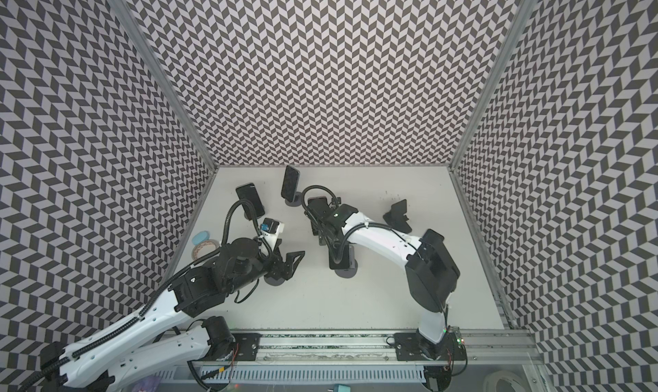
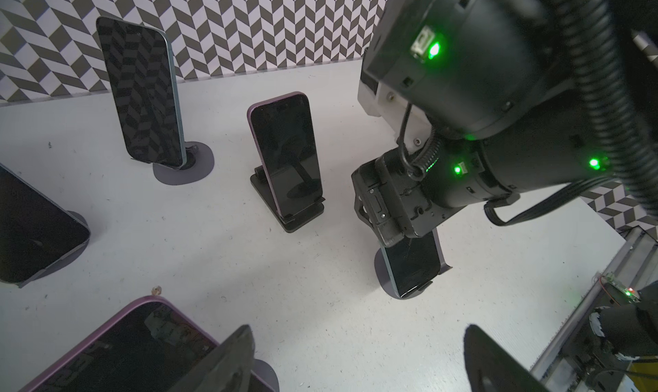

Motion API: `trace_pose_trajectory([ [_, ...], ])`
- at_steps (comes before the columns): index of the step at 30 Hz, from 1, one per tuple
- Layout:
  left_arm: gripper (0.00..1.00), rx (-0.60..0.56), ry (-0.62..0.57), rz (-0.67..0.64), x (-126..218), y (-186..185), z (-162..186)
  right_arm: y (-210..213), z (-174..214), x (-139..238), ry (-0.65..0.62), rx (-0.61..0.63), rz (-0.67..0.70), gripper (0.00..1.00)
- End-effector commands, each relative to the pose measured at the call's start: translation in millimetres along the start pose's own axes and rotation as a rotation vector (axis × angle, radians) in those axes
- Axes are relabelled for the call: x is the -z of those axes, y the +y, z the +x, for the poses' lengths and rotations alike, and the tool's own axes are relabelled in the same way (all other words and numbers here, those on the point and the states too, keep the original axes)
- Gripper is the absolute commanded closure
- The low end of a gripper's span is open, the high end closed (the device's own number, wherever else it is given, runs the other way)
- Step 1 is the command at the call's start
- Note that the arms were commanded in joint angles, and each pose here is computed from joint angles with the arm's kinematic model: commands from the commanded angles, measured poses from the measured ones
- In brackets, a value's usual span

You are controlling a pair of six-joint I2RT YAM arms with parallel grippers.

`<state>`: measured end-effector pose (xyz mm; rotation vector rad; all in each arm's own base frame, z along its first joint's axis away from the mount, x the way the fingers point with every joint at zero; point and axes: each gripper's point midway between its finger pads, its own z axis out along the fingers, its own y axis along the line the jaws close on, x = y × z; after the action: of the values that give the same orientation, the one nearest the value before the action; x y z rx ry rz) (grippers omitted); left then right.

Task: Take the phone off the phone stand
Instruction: 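Close the right gripper on the teal-edged phone's top edge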

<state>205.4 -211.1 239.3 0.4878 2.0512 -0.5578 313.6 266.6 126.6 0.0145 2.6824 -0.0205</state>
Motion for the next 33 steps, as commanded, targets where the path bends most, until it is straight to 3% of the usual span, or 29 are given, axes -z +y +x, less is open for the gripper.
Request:
trace_pose_trajectory([
  [1,0.08,-0.012,-0.039,-0.011,4.6,2.2,-10.2,4.4,-7.2,1.1,-0.011,-0.021,-0.003,0.17],
  [33,0.08,-0.020,-0.059,-0.021,5.8,3.6,-16.1,4.6,-9.3,4.1,-0.021,-0.024,-0.011,0.33],
])
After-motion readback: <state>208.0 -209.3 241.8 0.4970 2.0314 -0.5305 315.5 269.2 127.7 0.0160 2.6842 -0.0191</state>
